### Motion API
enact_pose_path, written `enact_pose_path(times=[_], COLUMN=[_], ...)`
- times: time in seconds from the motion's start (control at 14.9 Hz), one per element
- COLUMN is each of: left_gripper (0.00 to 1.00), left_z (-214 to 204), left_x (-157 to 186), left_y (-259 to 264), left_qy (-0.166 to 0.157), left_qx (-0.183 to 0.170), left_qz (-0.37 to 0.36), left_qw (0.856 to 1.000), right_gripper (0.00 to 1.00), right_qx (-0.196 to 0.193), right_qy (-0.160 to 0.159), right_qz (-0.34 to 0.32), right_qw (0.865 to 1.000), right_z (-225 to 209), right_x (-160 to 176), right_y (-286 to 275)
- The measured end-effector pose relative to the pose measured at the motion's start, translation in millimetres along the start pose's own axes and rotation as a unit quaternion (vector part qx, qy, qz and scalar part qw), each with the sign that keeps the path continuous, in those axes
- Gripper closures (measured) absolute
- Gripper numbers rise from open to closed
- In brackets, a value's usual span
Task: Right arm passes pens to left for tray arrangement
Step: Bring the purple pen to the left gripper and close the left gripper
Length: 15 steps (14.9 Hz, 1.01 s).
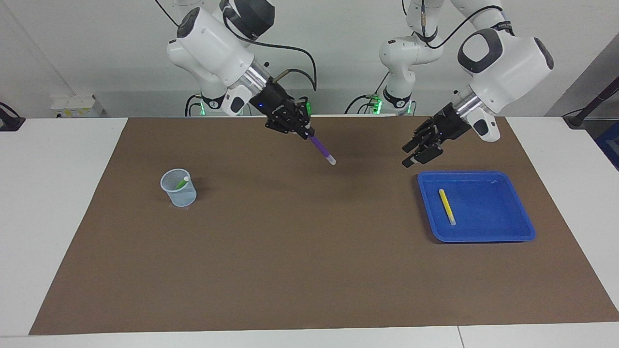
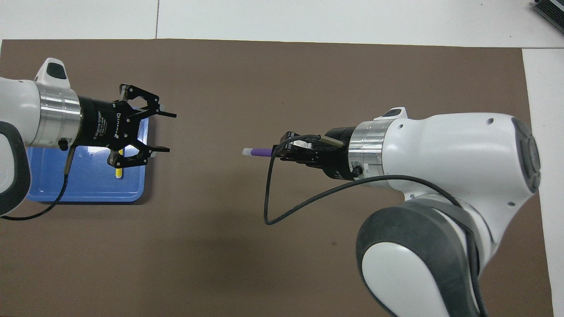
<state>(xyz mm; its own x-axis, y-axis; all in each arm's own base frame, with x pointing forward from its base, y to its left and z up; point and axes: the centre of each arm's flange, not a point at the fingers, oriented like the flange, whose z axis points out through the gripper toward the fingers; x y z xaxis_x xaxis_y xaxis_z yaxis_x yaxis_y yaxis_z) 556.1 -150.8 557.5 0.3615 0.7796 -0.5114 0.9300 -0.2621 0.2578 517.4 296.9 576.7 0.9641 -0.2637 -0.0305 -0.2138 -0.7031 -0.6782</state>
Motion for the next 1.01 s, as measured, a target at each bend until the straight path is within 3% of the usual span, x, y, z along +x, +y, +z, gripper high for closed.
enact_pose_path(times=[0.34,0.54,0.81,0.87,1.01], left_gripper=[0.3,0.2,0.2,0.11,0.1], left_z=[18.8,21.0,34.1,41.1,55.9], left_x=[-40.6,-52.8,-72.7,-78.4,-90.2], left_y=[0.3,0.4,-3.0,-5.6,-12.2], left_qy=[-0.003,-0.004,-0.004,-0.003,-0.001], left_qx=[-0.005,-0.011,-0.016,-0.019,-0.025], left_qz=[-0.042,-0.073,-0.09,-0.098,-0.11], left_qw=[0.999,0.997,0.996,0.995,0.994], right_gripper=[0.81,0.81,0.81,0.81,0.81], right_qx=[0.031,0.029,0.026,0.026,0.026], right_qy=[0.005,-0.001,-0.003,-0.003,-0.003], right_qz=[0.029,0.032,0.035,0.035,0.035], right_qw=[0.999,0.999,0.999,0.999,0.999], right_z=[13.9,20.2,23.0,23.1,22.9], right_x=[-16.4,-20.3,-20.4,-20.4,-20.5], right_y=[-11.6,-9.4,-5.6,-5.5,-5.5])
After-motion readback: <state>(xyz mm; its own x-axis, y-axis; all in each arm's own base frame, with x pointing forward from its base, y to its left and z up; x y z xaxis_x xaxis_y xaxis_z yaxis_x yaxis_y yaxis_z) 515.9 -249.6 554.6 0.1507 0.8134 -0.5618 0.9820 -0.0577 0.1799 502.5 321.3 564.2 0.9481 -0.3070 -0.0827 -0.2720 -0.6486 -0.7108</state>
